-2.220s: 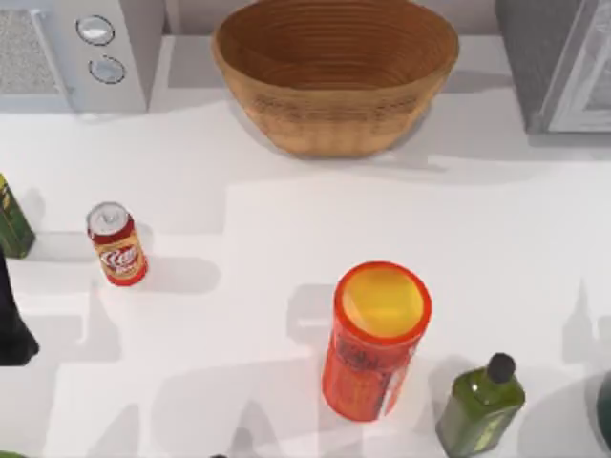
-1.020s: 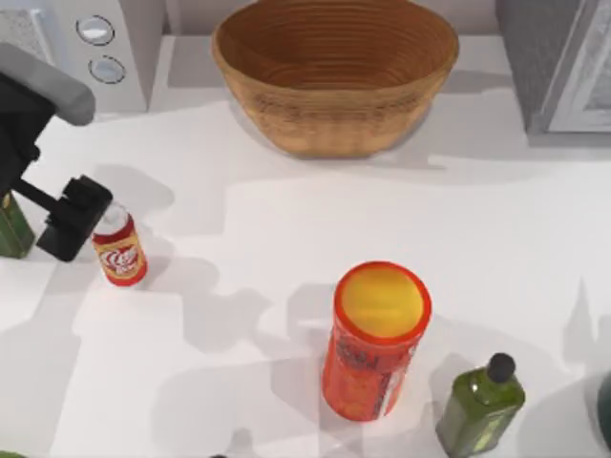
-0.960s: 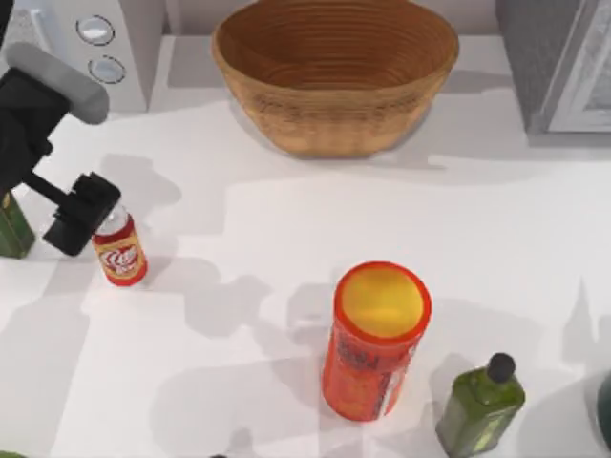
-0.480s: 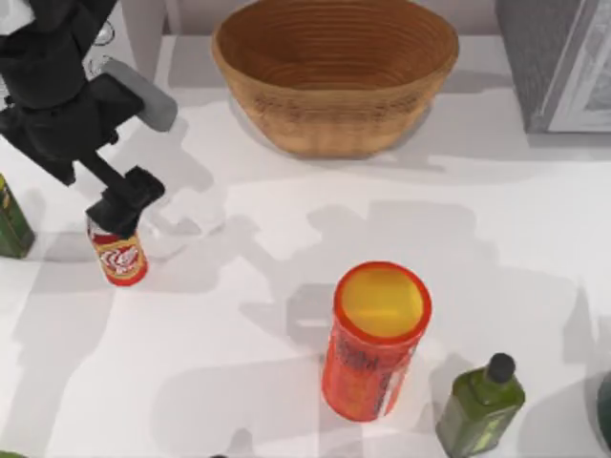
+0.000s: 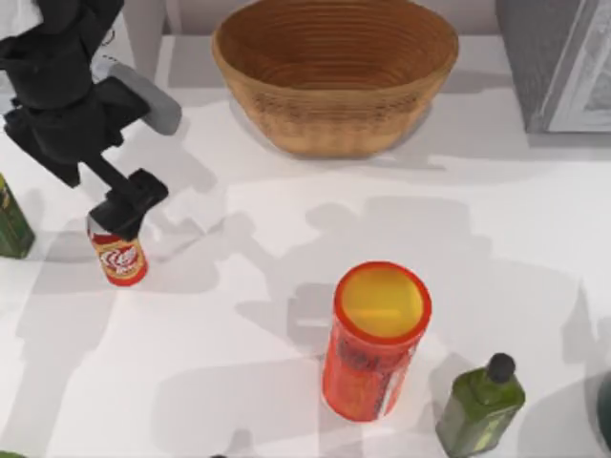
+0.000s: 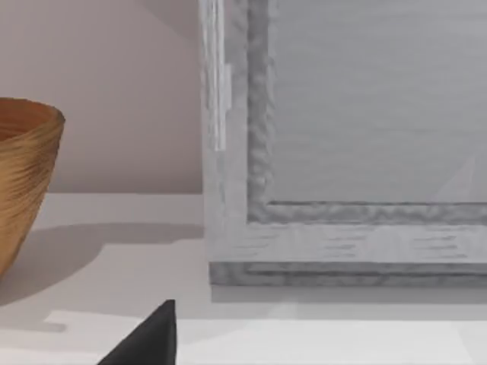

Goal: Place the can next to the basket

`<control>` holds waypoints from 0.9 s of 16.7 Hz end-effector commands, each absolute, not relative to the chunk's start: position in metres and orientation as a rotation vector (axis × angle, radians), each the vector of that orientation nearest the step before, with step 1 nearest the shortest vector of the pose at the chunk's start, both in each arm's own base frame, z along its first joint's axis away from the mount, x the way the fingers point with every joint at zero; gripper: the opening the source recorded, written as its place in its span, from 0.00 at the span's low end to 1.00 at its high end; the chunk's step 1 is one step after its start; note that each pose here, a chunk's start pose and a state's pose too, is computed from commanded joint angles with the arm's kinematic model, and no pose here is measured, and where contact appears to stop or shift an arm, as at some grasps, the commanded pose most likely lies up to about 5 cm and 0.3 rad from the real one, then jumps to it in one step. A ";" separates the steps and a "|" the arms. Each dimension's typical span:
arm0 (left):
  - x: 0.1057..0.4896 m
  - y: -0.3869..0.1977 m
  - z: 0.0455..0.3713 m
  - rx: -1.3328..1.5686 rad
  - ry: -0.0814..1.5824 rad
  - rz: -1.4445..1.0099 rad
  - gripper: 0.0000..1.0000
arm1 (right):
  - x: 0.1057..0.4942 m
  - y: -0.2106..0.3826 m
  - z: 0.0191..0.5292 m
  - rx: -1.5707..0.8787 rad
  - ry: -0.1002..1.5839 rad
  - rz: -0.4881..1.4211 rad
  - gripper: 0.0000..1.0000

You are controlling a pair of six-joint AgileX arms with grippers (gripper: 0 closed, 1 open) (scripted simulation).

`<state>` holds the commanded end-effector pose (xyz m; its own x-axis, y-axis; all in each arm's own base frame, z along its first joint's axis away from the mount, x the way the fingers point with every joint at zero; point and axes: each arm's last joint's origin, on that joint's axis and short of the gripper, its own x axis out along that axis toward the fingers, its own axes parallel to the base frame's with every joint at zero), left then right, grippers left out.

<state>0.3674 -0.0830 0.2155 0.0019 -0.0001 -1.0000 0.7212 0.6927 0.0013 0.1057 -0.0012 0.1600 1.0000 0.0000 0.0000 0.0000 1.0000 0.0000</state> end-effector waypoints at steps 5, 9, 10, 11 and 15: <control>0.369 -0.084 0.184 0.630 1.476 -0.629 1.00 | 0.106 -0.001 0.160 0.000 0.000 0.000 1.00; 0.368 -0.084 0.161 0.630 1.476 -0.629 1.00 | 0.106 -0.001 0.160 0.000 0.000 0.000 1.00; 0.368 -0.084 0.160 0.630 1.476 -0.629 1.00 | 0.106 -0.001 0.160 0.000 0.000 0.000 1.00; 0.368 -0.084 0.160 0.630 1.476 -0.629 1.00 | 0.106 -0.001 0.160 0.000 0.000 0.000 1.00; 0.368 -0.084 0.160 0.630 1.476 -0.629 0.85 | 0.106 -0.001 0.160 0.000 0.000 0.000 1.00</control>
<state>0.3675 -0.0838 0.1597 0.0019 -0.0001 -1.0000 0.7212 0.6928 0.0013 0.1057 -0.0012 0.1600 1.0000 0.0000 0.0000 0.0000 1.0000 0.0000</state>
